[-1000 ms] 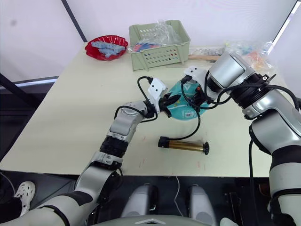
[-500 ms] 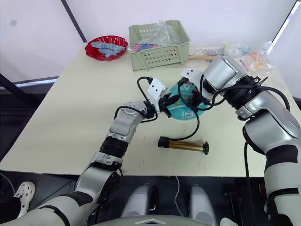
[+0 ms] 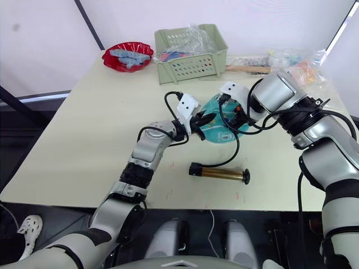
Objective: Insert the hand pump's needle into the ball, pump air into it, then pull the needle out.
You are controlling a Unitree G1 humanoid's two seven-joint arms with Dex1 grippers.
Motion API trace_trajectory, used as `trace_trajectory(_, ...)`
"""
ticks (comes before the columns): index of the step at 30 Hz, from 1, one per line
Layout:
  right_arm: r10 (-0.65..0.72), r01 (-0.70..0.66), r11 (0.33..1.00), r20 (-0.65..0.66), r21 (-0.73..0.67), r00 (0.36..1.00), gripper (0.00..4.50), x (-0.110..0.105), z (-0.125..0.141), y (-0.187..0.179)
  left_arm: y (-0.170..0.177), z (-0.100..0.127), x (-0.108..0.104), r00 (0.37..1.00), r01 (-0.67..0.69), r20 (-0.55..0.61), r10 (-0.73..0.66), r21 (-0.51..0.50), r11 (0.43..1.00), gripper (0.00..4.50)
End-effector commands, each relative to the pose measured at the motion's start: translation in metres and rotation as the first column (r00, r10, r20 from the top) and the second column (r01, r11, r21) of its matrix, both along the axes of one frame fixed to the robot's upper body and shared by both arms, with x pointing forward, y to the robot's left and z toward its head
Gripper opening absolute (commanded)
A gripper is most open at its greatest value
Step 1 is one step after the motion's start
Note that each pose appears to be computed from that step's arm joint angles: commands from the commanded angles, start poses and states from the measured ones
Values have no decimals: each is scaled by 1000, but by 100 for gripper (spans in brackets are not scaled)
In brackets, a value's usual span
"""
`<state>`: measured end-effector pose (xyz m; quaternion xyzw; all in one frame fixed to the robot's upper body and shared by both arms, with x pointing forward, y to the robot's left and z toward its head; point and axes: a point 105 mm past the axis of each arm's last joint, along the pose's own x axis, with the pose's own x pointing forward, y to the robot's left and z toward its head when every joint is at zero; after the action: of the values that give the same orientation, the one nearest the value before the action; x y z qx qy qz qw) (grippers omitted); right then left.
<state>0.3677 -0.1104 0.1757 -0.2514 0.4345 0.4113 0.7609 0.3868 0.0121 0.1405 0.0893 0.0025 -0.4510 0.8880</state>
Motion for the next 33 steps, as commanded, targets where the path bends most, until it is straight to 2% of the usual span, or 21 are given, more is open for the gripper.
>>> trace_trajectory(1, 26, -27, 999, 23, 46, 999, 32, -4, 4, 4, -28, -8, -15, 994, 110, -25, -109, 6, 994, 5)
trace_trajectory(6, 3, -6, 998, 47, 56, 999, 32, -5, 7, -6, -27, -9, -14, 994, 110, -26, -109, 10, 994, 5)
trace_trajectory(13, 3, -10, 996, 79, 88, 997, 363, -6, 12, -9, -28, -11, -15, 993, 116, -28, -115, 13, 993, 5)
trace_trajectory(25, -65, 34, 978, 144, 207, 988, 363, -19, 38, -26, -27, -14, -14, 993, 115, -32, -115, 16, 993, 5)
trace_trajectory(29, -99, 52, 966, 175, 253, 980, 363, -25, 39, -29, -27, -14, -13, 993, 114, -31, -113, 16, 993, 5)
trace_trajectory(33, -212, 137, 934, 201, 331, 956, 363, -28, 38, -36, -26, -14, -12, 994, 105, -30, -105, 16, 994, 5)
